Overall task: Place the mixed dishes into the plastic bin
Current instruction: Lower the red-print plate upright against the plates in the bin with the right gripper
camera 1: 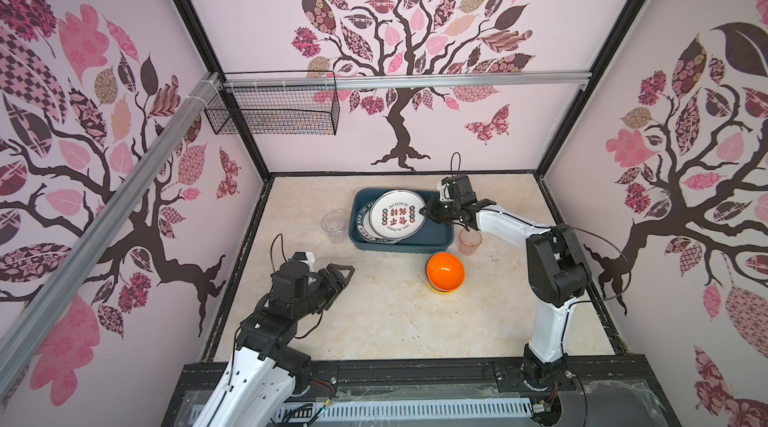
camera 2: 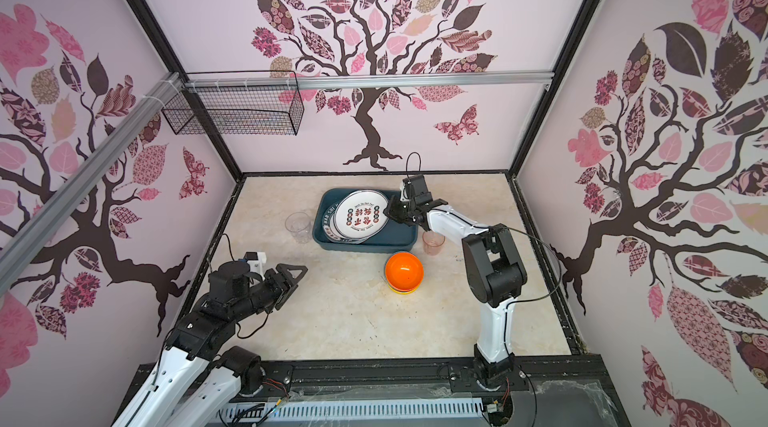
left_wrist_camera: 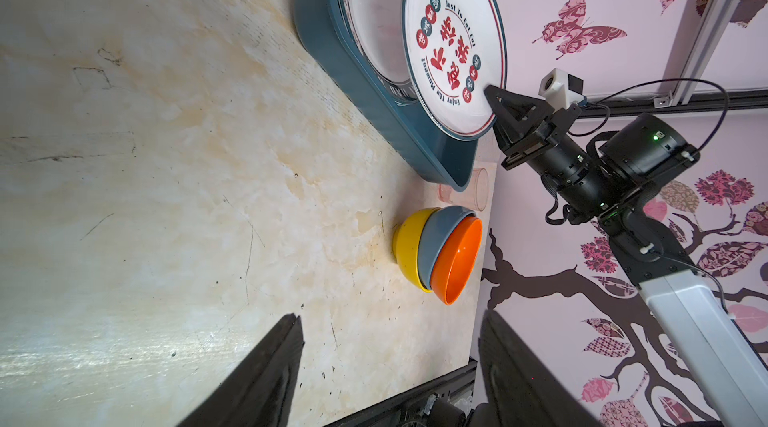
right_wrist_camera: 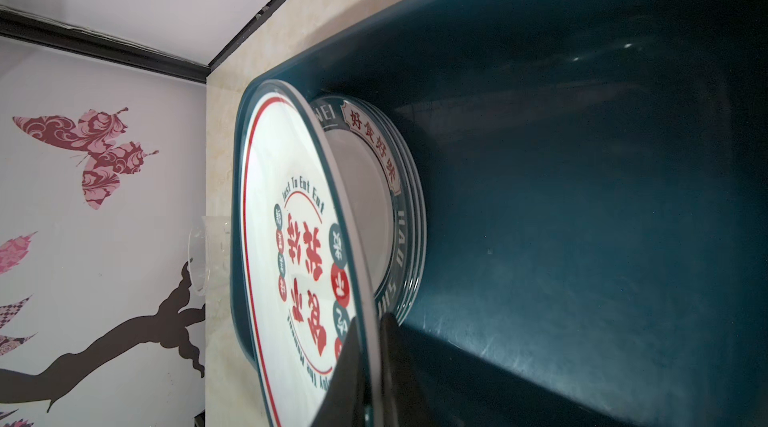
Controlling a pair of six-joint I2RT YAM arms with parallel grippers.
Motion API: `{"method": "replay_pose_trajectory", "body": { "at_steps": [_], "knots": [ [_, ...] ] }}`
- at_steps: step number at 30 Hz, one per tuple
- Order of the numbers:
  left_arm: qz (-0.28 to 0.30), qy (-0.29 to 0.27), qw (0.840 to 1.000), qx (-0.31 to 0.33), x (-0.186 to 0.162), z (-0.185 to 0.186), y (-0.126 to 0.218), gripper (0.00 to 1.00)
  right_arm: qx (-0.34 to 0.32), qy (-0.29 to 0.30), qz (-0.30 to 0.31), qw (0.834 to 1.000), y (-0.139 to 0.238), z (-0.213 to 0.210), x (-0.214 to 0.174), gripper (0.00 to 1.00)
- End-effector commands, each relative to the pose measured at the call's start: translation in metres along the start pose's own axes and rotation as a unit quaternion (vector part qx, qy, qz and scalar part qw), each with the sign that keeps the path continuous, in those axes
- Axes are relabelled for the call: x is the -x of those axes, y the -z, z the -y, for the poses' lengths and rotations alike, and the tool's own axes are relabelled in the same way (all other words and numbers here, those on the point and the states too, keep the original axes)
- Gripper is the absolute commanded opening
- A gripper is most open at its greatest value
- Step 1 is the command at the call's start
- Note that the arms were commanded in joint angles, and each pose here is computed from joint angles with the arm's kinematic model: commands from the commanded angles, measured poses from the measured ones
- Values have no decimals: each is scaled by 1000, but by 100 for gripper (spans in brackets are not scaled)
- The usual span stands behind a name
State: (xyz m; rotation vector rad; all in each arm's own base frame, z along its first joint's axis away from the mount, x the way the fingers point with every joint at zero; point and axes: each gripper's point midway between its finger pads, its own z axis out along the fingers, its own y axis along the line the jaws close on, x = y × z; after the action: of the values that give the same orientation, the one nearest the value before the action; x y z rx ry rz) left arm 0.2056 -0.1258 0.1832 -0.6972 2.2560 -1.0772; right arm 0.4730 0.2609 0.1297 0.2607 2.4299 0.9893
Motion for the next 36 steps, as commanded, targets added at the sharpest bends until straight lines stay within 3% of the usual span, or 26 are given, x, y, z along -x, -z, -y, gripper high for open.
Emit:
{"method": "replay_pose_trajectory", "body": {
  "at_steps": [1, 36],
  "knots": [
    [4, -5, 1000, -8, 2, 4, 1, 70, 14, -1, 14, 1000, -12, -7, 16, 4],
    [-3, 10, 1000, -1, -3, -6, -4, 70, -9, -4, -6, 1000, -56, 4, 13, 5]
  ]
}}
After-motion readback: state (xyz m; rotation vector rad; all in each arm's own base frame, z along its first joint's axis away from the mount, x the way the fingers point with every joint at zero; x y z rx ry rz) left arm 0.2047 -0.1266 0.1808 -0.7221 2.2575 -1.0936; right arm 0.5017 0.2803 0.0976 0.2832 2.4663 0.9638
